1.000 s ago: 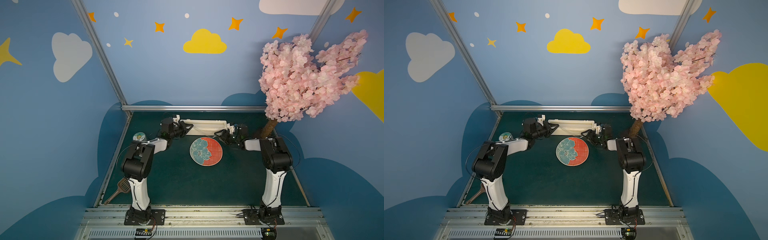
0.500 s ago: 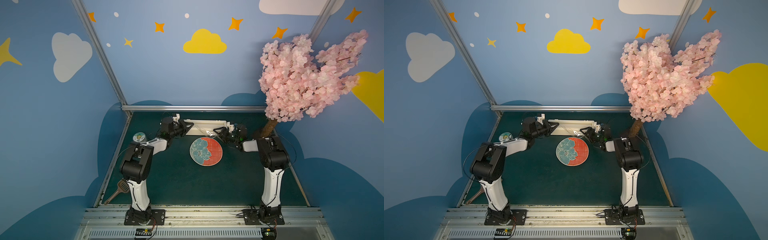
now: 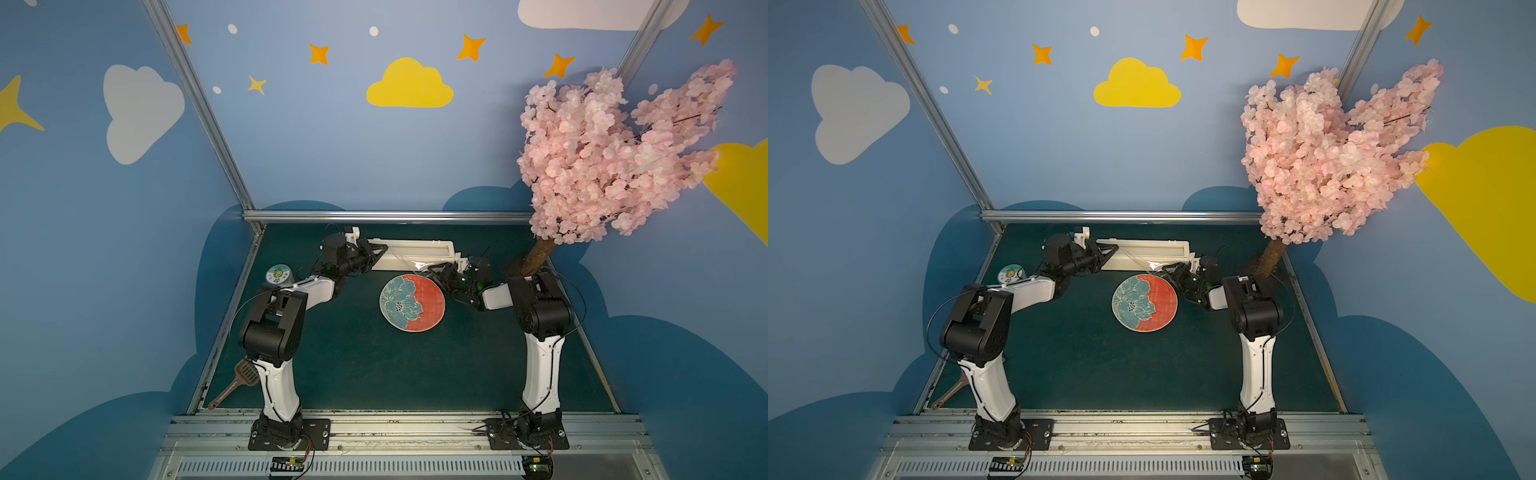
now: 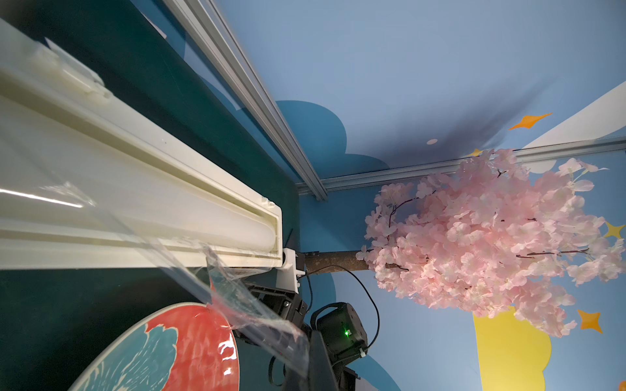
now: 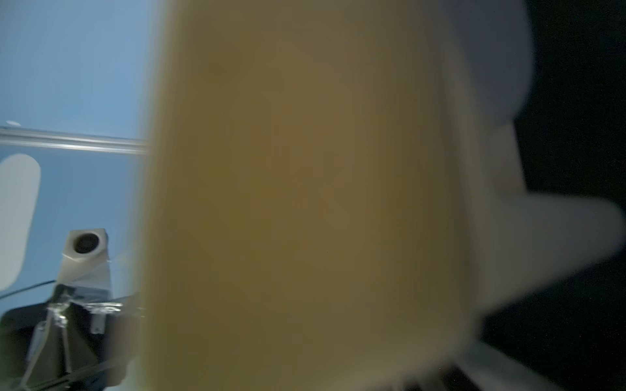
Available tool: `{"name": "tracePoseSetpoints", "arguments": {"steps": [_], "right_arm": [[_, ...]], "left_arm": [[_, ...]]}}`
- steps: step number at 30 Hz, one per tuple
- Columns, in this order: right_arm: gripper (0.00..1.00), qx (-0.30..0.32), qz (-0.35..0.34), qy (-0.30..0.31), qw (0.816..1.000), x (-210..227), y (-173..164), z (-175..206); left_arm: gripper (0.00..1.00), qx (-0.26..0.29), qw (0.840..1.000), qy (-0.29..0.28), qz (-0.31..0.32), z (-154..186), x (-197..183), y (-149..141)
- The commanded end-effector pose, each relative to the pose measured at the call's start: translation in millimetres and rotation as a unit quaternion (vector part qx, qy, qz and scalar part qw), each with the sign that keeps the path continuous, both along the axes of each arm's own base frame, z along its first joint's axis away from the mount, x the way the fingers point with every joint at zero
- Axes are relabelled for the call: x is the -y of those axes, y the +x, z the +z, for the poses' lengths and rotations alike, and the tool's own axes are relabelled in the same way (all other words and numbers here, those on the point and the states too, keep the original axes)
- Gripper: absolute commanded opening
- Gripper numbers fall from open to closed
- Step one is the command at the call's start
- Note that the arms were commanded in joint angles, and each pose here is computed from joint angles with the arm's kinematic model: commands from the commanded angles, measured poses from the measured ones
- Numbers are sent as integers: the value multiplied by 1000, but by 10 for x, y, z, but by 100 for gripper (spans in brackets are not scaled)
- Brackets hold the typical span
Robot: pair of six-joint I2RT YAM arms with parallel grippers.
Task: Wrap the plate with plastic wrap
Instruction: Pull the plastic wrap from the plastic wrap cutting box.
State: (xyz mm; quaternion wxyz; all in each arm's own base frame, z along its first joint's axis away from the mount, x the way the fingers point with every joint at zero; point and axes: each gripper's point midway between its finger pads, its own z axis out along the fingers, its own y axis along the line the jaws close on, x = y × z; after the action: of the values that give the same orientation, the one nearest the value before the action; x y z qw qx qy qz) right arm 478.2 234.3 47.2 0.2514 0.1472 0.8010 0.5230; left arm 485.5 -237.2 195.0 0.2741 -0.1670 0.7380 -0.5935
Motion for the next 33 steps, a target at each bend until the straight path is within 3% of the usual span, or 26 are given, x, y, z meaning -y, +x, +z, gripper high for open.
{"name": "tracePoseSetpoints", "arguments": {"steps": [1,5,7,11,17,23,33], "right_arm": [[35,20,-9,5,1000,5,49,77],[7,33,-9,-15,999,57,-3,142],[0,35,-9,-19,999,84,-19,173],[0,40,-6,-28,999,123,-67,296],[0,29,0,-94,995,227,-110,602],[0,51,9,-134,990,240,30,1145],[0,86,14,-153,984,239,428,1813]], "left_arm": [[3,40,999,-7,-17,257,47,-35],[3,38,999,-4,-17,217,40,-45],[3,36,999,-4,-16,189,37,-52],[3,31,999,0,-12,120,-21,-62],[3,23,1000,7,3,48,-199,-3],[3,26,999,22,4,140,-302,142],[3,34,998,59,12,434,-525,490]]}}
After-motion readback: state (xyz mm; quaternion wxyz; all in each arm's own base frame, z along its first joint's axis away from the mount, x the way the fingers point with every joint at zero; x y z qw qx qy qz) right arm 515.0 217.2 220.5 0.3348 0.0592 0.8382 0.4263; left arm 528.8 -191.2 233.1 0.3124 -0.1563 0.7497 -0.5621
